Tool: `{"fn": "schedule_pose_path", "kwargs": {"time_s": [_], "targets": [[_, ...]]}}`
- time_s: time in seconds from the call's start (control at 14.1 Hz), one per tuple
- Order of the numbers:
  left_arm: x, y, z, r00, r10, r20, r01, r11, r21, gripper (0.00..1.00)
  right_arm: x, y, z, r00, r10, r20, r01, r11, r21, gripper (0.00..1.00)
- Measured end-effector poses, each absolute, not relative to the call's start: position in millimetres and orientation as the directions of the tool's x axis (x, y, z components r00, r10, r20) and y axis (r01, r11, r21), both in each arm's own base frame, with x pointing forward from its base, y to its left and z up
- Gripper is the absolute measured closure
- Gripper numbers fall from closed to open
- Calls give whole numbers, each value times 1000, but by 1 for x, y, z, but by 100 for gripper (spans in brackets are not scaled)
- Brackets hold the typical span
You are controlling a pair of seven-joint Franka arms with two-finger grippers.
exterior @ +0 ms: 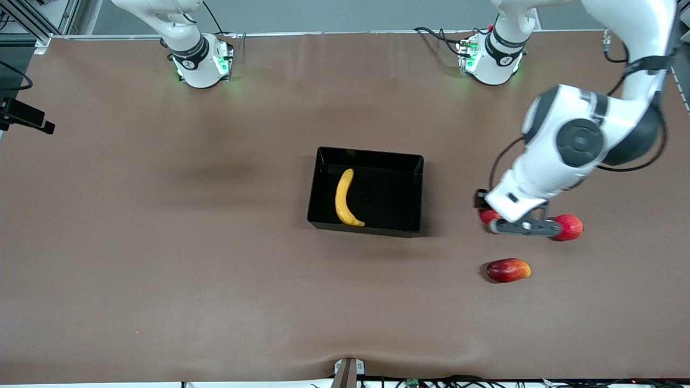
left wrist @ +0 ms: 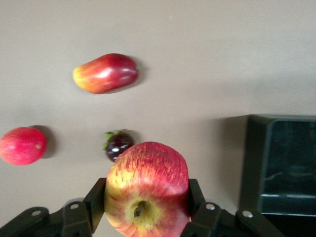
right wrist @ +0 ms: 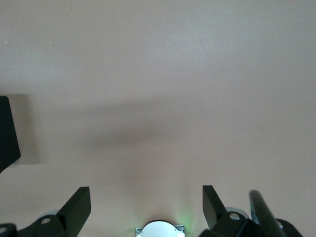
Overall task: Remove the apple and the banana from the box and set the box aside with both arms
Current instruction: 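Carry the apple out of the tray beside the red apple, then lower the apple onto the table and open the left gripper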
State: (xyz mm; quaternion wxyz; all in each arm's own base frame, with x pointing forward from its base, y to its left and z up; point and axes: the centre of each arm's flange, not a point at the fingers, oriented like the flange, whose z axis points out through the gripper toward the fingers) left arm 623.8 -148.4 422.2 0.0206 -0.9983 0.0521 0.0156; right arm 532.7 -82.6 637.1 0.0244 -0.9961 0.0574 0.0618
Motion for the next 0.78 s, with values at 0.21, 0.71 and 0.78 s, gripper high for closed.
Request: {"fn": "schedule_pose_path", "kwargs": {"time_s": [0.21, 0.71, 0.78], "targets": [[634, -89, 413, 991, -120, -57, -122, -992, -33, 31, 533, -82, 637, 986, -111, -126, -117, -992, -41, 0], [645, -26, 339, 993, -117, -31, -117, -993, 10, 31, 533, -82, 636, 986, -111, -127, -117, -992, -41, 0], [645, -21, 323, 993, -117, -18, -117, -993, 11, 31, 533, -82, 636, 986, -111, -128, -117, -992, -41, 0]]}}
